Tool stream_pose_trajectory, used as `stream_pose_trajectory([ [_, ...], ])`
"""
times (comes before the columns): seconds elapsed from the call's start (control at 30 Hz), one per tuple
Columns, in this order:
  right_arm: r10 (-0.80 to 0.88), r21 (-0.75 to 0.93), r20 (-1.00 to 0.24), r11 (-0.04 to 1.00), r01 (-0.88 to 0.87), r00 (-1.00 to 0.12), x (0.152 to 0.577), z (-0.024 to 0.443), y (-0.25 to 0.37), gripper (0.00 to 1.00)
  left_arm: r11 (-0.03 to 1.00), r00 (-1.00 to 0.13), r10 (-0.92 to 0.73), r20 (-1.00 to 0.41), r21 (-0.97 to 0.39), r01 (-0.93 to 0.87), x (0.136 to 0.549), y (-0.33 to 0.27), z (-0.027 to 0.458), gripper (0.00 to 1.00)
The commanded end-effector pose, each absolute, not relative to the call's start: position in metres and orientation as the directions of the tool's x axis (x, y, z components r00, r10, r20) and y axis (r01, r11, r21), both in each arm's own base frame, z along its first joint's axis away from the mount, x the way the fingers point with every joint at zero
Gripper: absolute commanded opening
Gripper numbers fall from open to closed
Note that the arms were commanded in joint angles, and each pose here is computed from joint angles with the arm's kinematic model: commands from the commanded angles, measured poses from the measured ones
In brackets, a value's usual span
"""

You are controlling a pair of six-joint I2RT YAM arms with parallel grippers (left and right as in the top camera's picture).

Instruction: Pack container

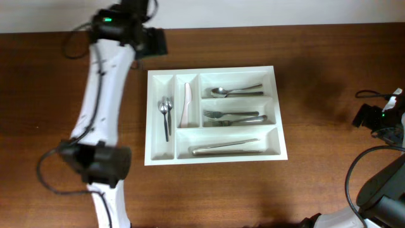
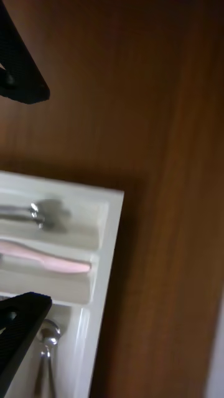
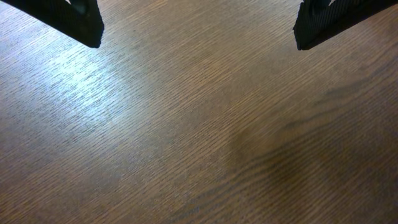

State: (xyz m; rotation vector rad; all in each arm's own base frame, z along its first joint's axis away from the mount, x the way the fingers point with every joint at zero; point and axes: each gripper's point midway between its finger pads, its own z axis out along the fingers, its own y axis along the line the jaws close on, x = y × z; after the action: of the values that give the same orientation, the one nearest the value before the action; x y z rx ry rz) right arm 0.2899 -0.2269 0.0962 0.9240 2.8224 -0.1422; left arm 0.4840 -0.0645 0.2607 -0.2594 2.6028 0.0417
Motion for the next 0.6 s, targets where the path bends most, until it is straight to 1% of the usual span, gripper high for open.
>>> stream_pose_trajectory([
  [0.0, 0.583, -0.032, -0.206, 0.799, 0.601, -0.786, 0.291, 0.102, -0.227, 0.99, 0.979, -0.802, -0.180, -0.569, -0.021, -0.205, 0.459, -0.053, 0.308, 0.99],
  [0.13, 0.583, -0.032, -0.206, 0.799, 0.601, -0.786, 0.291, 0.102, -0.227, 0.99, 0.974, -0.794, -0.203, -0.572, -0.038, -0.222, 0.434, -0.049, 0.329, 0.99],
  [0.27, 0.583, -0.032, -0.206, 0.799, 0.601, -0.786, 0.291, 0.102, -0.227, 0.99, 0.967, -0.771, -0.246, -0.588, -0.093, -0.238, 0.406, -0.048, 0.354, 0.99],
  [0.4, 0.583, -0.032, -0.206, 0.799, 0.601, -0.786, 0.291, 0.102, -0.227, 0.99, 0.970, -0.772, -0.240, -0.589, -0.125, -0.207, 0.371, -0.058, 0.375, 0.99],
  [0.57, 0.583, -0.032, -0.207, 0.799, 0.601, -0.786, 0.291, 0.102, -0.227, 0.99, 0.984, -0.759, -0.177, -0.627, -0.138, -0.115, 0.320, -0.082, 0.403, 0.99],
])
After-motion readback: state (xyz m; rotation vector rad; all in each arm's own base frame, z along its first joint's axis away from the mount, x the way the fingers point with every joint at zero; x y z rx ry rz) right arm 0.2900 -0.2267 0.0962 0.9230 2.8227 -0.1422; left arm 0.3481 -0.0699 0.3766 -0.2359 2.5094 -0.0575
